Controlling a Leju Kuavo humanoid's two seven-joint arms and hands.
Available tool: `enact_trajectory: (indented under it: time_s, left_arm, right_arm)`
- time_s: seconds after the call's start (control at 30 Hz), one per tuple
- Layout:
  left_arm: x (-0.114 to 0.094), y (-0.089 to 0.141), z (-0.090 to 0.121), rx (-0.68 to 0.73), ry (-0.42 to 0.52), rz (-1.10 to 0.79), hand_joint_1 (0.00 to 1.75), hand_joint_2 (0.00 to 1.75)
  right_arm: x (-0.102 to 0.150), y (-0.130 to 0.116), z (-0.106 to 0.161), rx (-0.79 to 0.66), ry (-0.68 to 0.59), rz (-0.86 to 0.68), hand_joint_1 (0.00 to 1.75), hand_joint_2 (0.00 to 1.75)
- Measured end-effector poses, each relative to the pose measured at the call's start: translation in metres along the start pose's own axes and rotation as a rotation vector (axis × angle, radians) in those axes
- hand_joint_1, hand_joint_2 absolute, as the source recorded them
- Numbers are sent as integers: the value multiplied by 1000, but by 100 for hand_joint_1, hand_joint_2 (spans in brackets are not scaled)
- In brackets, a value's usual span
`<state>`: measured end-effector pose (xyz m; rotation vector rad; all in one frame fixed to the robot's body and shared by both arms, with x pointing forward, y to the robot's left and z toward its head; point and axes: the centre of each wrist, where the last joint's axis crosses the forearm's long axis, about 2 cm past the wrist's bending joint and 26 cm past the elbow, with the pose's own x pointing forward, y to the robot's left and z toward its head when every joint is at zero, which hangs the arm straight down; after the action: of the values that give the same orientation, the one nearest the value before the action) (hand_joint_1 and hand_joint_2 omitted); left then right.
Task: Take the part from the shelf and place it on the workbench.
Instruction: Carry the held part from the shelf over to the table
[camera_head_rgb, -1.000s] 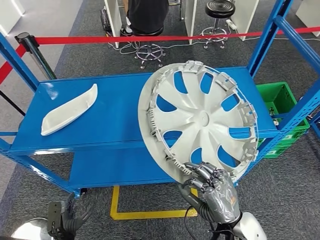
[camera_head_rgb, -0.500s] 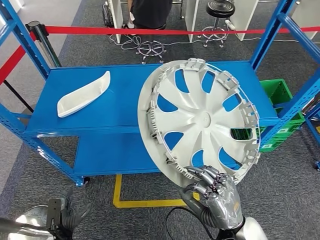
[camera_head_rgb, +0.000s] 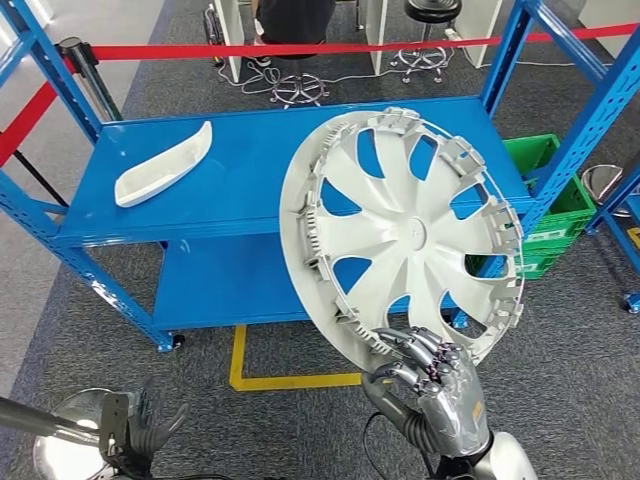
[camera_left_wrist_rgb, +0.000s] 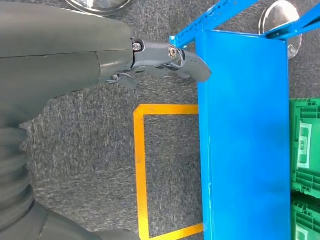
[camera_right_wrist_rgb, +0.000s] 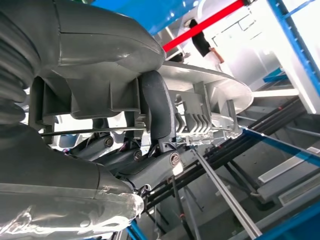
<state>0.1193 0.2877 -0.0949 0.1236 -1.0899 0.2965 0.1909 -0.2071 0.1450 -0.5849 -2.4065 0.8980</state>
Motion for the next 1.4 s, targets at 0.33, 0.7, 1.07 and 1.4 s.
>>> enact_trajectory:
  time_s: [0.33,0.7,1.07,1.4]
  left_arm:
    - [6,-7,-6,-1,-18,-1,0,175]
    - [7,-25,-6,-48,-11,-1,0,175]
    - [11,-32,-10,-61,-19,4,0,175]
    - [11,-37,-10,-81,-14,-30,0,175]
  right_arm:
    - [3,-1,-1,-10,-7,-33,175,175]
    - [11,0,0,13,4,-8,175,175]
    - [15,0,3,12,19,-7,175,175]
    - [20,-2,15,-44,84,-31,175,175]
